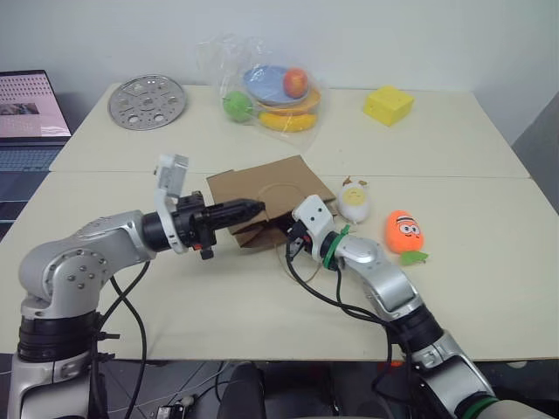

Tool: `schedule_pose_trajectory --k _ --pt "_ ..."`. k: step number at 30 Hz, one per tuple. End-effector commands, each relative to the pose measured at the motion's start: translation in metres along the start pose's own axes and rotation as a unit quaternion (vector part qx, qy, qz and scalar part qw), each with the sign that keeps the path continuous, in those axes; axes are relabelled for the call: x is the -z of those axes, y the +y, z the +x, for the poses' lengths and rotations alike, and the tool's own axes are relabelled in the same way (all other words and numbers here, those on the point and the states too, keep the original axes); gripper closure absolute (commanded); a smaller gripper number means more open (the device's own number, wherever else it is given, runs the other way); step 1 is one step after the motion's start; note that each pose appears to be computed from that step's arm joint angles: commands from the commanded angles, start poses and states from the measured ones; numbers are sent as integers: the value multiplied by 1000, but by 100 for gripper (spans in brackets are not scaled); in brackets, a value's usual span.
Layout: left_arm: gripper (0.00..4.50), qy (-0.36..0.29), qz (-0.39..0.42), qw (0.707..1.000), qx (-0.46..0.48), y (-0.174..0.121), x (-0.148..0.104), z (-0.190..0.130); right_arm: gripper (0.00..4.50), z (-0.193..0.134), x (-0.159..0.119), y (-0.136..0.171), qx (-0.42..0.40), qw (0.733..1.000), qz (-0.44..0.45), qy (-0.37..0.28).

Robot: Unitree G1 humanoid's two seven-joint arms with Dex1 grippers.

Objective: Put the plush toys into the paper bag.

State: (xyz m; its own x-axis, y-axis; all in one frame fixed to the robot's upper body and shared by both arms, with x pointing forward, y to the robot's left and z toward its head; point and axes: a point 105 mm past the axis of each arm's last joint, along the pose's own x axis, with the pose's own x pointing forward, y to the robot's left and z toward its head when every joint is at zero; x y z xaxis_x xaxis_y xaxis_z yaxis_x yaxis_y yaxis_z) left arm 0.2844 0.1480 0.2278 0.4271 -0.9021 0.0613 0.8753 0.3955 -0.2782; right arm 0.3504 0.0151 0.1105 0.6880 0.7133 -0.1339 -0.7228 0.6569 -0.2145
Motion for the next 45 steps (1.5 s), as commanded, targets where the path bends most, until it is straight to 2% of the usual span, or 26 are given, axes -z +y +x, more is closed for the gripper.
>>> schedule_pose_trajectory --k 1,8,10,13,17,21,24,29,34,39,43,45 --pt "450 -60 11 998 -15 -2 -29 -8 447 7 -5 -7 37 999 -6 -15" --pt "450 -147 29 987 -61 5 -68 -23 447 13 5 -12 52 998 25 3" --pt "450 -170 62 982 -60 -1 -89 -27 447 15 10 -11 52 998 40 13" --pt "450 -188 90 977 -42 -14 -109 -28 447 16 13 -10 52 997 50 21" --pt "450 -194 105 975 -23 -24 -118 -24 447 18 13 -9 54 996 60 23" --pt "450 -191 101 976 -21 -24 -114 -22 447 18 13 -9 56 996 67 23" --pt "450 -151 94 984 -31 -15 -90 -17 447 18 6 -10 53 997 61 11" --pt "450 -106 95 989 -30 -9 -61 -11 447 5 -38 -11 13 998 19 -66" --pt "450 -79 98 992 -26 -7 -43 -10 447 -30 -65 1 -67 993 -5 -92" --pt "450 -70 96 993 -21 -6 -37 -8 447 -75 -91 9 -151 983 -30 -102" --pt "450 -67 91 993 -16 -7 -33 -5 324 -103 -89 -8 -161 980 -94 -65" --pt "450 -66 89 994 -17 -7 -32 -5 249 -109 -74 -29 -128 978 -163 -15"
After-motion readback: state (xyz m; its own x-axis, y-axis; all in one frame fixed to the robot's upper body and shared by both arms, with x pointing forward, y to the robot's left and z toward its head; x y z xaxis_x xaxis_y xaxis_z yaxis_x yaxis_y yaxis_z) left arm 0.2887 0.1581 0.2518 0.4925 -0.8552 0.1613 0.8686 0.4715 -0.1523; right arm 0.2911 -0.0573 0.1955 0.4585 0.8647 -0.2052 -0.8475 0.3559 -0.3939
